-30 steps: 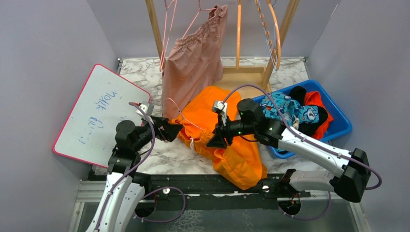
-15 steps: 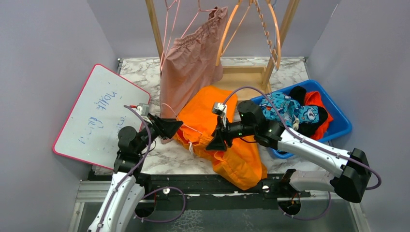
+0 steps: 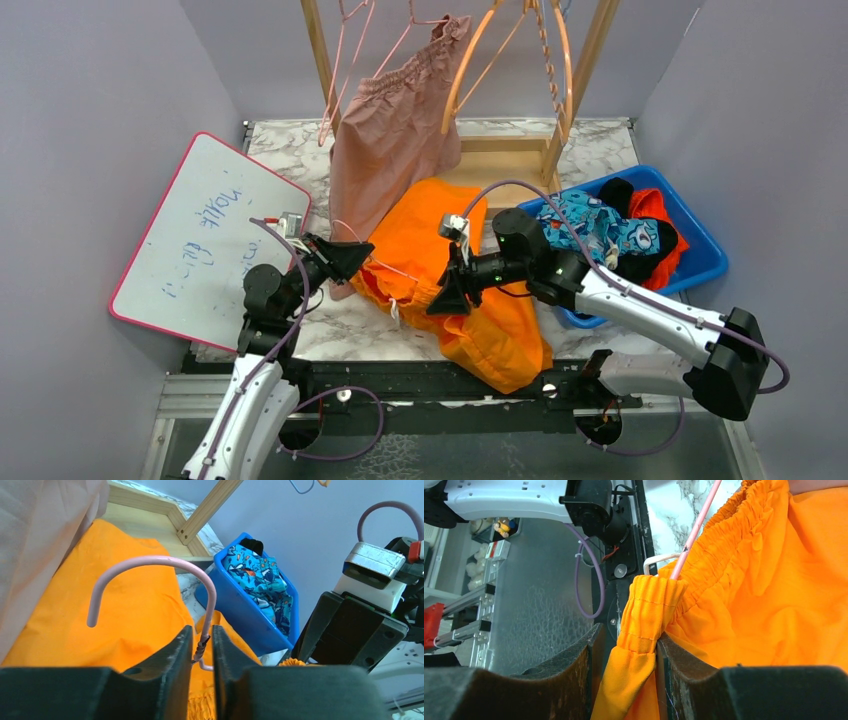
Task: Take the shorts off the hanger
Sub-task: Pick up the hanger from the clothes rod, then remove the shorts from the clothes rod.
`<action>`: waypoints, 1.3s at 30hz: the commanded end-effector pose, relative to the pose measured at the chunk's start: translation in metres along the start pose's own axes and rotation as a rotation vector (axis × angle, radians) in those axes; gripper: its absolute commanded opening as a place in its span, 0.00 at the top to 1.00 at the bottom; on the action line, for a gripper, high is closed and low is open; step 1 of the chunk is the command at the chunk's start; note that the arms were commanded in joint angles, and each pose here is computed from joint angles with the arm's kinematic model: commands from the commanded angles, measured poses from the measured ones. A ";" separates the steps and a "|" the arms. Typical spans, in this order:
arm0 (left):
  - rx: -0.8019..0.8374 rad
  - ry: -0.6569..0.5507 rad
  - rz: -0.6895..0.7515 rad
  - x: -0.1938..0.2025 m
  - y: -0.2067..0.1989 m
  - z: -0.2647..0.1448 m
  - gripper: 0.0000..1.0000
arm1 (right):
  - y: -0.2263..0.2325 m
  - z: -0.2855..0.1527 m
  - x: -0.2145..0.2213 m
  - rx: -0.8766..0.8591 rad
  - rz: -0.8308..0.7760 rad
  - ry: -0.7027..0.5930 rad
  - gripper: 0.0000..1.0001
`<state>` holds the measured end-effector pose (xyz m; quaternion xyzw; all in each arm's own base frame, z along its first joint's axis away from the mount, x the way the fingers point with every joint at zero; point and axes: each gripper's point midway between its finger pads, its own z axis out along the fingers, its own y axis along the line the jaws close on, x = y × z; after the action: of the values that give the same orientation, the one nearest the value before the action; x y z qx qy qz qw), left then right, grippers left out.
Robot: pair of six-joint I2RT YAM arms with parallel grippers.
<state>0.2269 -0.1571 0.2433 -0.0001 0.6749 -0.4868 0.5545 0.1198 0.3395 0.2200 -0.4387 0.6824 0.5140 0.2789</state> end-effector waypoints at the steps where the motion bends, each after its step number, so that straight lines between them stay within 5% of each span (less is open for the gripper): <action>1: 0.001 -0.039 0.011 -0.006 0.001 0.001 0.82 | 0.020 -0.005 -0.009 -0.079 -0.026 -0.038 0.99; 8: 0.005 -0.035 0.020 -0.005 0.001 0.000 1.00 | 0.019 -0.004 -0.010 -0.070 -0.009 -0.036 0.98; 16: -0.008 -0.038 0.180 -0.039 -0.028 -0.005 1.00 | -0.004 -0.016 -0.027 0.132 0.005 -0.057 0.80; 26: -0.005 -0.125 0.413 -0.108 -0.094 -0.027 1.00 | -0.046 -0.029 -0.084 0.429 -0.033 -0.127 0.77; 29: 0.002 -0.151 0.461 -0.123 -0.111 -0.034 1.00 | -0.059 -0.026 -0.097 0.491 -0.038 -0.105 0.62; 39: -0.228 -0.011 0.367 -0.062 -0.021 -0.036 1.00 | -0.131 -0.042 -0.019 0.868 0.185 0.089 0.43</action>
<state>0.2131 -0.1106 0.3375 0.0754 0.6822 -0.2938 0.6653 0.2254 0.3431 0.2452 -0.3164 0.8076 0.3155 0.3849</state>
